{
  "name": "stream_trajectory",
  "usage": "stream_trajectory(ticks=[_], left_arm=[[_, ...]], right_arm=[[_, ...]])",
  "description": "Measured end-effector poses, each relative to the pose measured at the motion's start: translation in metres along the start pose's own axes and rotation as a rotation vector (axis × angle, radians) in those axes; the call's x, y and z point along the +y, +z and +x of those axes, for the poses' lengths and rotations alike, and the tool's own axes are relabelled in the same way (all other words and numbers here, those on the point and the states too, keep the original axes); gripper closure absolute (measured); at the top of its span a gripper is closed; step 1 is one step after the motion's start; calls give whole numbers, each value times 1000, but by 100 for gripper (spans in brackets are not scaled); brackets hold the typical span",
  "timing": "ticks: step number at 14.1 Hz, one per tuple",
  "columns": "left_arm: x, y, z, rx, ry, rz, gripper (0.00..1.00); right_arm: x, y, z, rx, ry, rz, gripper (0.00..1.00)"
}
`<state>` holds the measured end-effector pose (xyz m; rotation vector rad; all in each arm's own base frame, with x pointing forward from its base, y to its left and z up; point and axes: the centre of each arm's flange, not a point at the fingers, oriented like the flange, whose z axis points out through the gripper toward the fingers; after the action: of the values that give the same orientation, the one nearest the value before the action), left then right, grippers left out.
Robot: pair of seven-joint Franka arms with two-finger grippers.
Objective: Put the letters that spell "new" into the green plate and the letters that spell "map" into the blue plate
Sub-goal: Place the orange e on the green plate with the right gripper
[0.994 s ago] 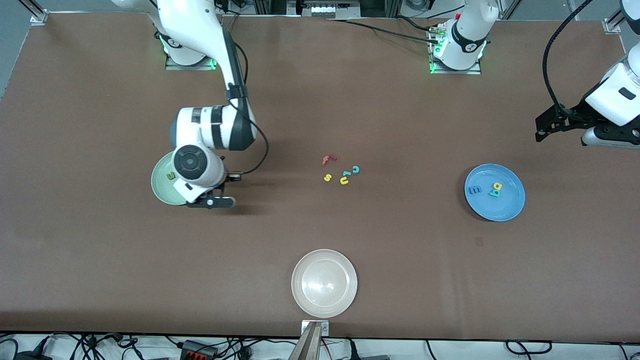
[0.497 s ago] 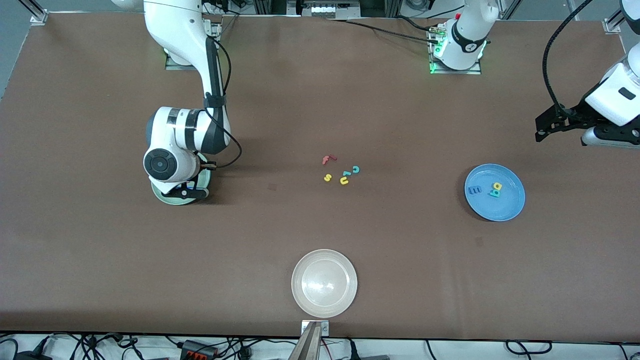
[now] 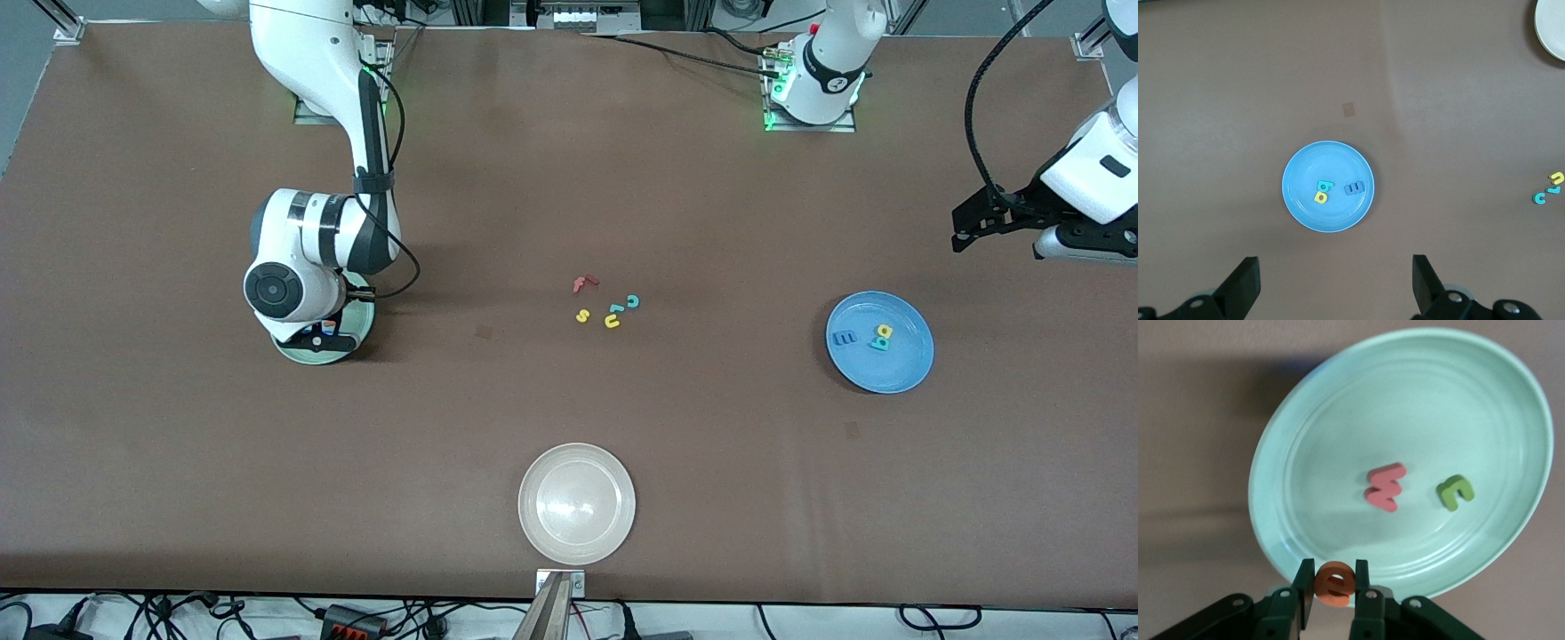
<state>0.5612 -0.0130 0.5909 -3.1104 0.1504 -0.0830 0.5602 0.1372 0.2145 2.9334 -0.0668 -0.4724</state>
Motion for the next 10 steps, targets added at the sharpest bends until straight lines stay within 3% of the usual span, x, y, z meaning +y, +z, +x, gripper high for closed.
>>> stream_trajectory(ticks=[6,8,10], left_arm=[[0,0,0,0,0,0,0],[0,0,0,0,0,0,0],[0,0,0,0,0,0,0]], right_arm=[[3,2,5,28,6,-8,72],[2,2,5,30,5,-10,62],[0,-5,7,46,1,-9,42]])
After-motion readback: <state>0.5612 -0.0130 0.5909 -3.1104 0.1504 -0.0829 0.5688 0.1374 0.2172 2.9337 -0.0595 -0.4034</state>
